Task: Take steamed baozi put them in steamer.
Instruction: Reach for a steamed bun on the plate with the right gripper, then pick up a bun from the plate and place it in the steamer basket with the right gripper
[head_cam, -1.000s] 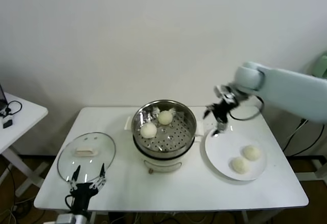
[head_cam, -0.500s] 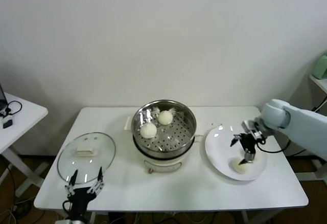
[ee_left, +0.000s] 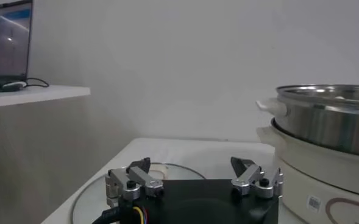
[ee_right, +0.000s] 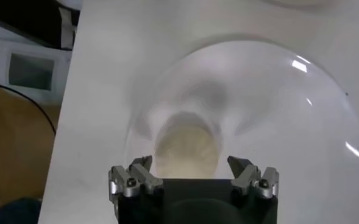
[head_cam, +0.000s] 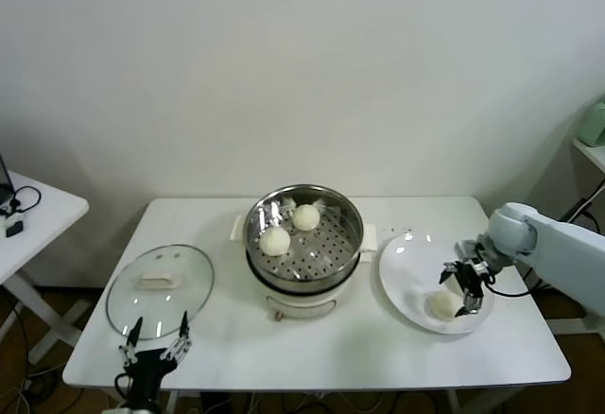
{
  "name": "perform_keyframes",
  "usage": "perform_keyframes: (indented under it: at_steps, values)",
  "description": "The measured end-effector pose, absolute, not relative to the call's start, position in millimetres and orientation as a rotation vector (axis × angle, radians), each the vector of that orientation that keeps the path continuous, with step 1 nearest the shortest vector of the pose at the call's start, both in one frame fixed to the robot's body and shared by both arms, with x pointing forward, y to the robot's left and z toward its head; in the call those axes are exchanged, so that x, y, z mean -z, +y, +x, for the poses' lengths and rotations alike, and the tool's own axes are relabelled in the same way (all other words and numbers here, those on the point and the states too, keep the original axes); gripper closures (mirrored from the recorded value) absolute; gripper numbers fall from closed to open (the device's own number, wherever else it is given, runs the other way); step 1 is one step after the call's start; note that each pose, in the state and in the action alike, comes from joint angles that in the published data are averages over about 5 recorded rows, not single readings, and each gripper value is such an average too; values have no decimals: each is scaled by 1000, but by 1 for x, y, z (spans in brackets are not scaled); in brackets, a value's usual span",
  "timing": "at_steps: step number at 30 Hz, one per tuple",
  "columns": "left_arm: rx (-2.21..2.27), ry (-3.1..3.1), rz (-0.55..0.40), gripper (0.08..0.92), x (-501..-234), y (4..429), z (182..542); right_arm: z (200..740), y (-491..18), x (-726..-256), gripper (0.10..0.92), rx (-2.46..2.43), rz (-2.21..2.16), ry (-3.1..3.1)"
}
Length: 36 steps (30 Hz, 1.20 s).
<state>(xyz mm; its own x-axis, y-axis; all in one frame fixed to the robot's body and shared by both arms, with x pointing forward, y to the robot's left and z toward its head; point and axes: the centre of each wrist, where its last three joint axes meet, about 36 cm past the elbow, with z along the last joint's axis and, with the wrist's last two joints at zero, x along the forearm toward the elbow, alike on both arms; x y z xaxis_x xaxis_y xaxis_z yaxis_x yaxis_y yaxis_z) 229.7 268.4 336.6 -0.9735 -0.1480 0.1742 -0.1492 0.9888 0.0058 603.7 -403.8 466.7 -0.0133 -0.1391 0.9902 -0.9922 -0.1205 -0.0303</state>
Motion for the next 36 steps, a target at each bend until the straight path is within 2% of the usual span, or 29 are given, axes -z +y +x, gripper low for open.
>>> perform_keyframes:
  at_steps: [15, 20, 24, 31, 36]
  values:
    - [15, -2962, 209, 177, -338, 270, 244, 609, -394, -447, 208, -1241, 1410, -1227]
    - [16, -2965, 206, 177, -339, 270, 247, 611, -394, -447, 299, -1243, 1409, -1227]
    - [15, -2967, 201, 177, -339, 269, 249, 612, -393, -449, 340, -1247, 1410, -1231]
    - [18, -2970, 199, 177, -340, 269, 250, 618, -390, -464, 344, -1268, 1427, -1244]
    - [23, -2971, 192, 177, -341, 269, 251, 630, -375, -501, 344, -1353, 1466, -1242]
